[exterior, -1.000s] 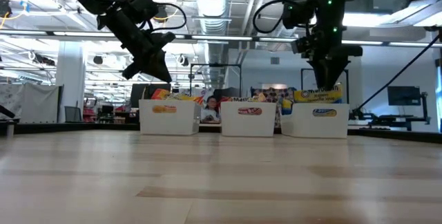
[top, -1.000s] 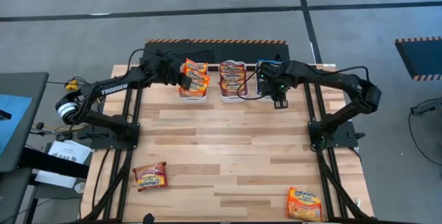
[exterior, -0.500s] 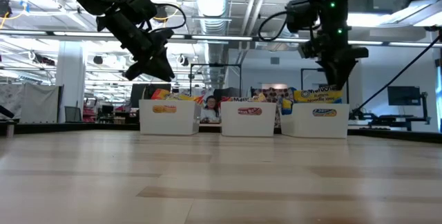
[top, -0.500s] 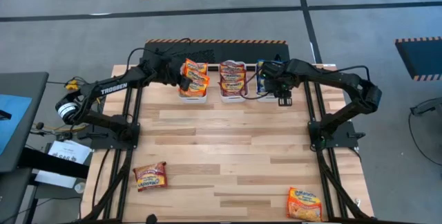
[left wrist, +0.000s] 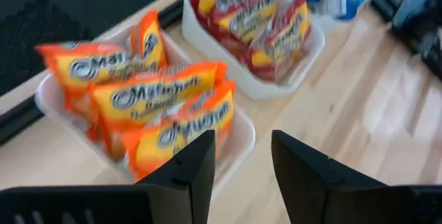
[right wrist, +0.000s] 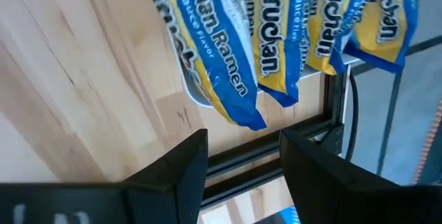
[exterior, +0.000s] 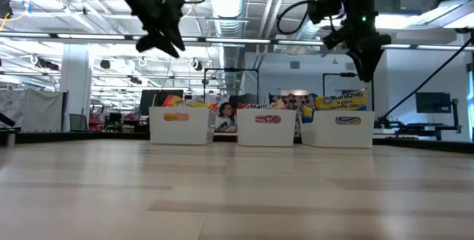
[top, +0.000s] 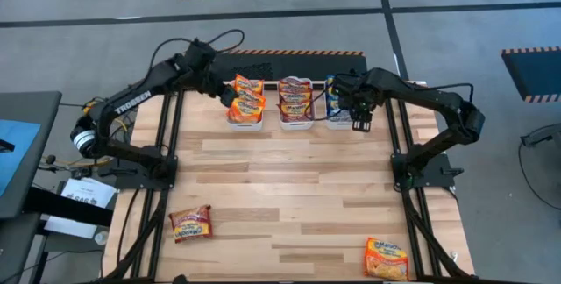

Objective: Sort Maruchan noodles
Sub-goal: Put the red noodle pack into the middle white bin

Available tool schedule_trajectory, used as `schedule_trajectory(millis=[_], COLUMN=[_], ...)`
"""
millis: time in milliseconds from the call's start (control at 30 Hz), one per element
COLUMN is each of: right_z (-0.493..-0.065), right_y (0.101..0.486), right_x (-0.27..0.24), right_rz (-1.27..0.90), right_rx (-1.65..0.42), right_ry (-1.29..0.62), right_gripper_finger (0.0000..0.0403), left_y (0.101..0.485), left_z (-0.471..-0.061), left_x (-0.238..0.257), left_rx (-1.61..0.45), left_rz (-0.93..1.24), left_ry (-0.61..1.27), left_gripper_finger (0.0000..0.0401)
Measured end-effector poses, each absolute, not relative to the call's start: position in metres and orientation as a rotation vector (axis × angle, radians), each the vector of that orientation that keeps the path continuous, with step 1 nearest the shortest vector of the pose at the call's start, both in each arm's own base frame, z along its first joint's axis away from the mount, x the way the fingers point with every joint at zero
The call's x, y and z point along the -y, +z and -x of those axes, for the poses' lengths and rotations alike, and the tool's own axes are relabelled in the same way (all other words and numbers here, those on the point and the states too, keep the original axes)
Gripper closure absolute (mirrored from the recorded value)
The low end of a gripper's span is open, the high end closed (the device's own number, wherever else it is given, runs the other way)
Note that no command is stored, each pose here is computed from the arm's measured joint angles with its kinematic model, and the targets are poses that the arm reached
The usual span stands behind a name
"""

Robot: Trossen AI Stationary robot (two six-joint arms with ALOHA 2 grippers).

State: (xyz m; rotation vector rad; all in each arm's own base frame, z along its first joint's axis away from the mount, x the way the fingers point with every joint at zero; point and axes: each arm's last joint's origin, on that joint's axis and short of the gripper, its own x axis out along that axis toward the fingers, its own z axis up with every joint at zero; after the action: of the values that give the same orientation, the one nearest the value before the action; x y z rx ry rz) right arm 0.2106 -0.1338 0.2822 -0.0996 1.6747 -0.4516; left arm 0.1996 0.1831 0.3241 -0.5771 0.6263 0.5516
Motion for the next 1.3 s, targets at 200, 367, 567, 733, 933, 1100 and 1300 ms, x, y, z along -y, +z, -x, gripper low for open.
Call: schedule_trajectory(millis=[200, 367, 567, 733, 933, 1100, 1300], right_z=[-0.211, -0.21, -0.211, -0.22, -0.229, -0.235, -0.242], right_y=[0.287, 0.286, 0.286, 0.286, 0.286, 0.286, 0.286], right_x=[0.132, 0.125, 0.109, 0.093, 0.068, 0.045, 0.021], right_rz=[-0.007, -0.191, -0.305, -0.34, -0.384, -0.391, -0.381], right_rx=[-1.635, -1.619, -1.655, -1.627, -1.595, -1.572, -1.524], right_ry=[-0.474, -0.47, -0.477, -0.53, -0.596, -0.613, -0.594], right_gripper_finger=[0.0198, 0.0198, 0.0198, 0.0198, 0.0198, 0.0198, 0.0198], left_y=[0.349, 0.339, 0.33, 0.33, 0.335, 0.336, 0.336], left_z=[-0.183, -0.172, -0.165, -0.167, -0.176, -0.183, -0.19], left_x=[-0.167, -0.144, -0.119, -0.105, -0.079, -0.055, -0.022], left_rx=[-0.816, -1.059, -1.302, -1.362, -1.366, -1.415, -1.483], left_rz=[0.664, 0.803, 0.804, 0.858, 0.903, 0.83, 0.679], left_ry=[0.546, 0.457, 0.366, 0.286, 0.184, 0.109, -0.014], left_gripper_finger=[0.0273, 0.0273, 0.0273, 0.0273, 0.0273, 0.0273, 0.0273])
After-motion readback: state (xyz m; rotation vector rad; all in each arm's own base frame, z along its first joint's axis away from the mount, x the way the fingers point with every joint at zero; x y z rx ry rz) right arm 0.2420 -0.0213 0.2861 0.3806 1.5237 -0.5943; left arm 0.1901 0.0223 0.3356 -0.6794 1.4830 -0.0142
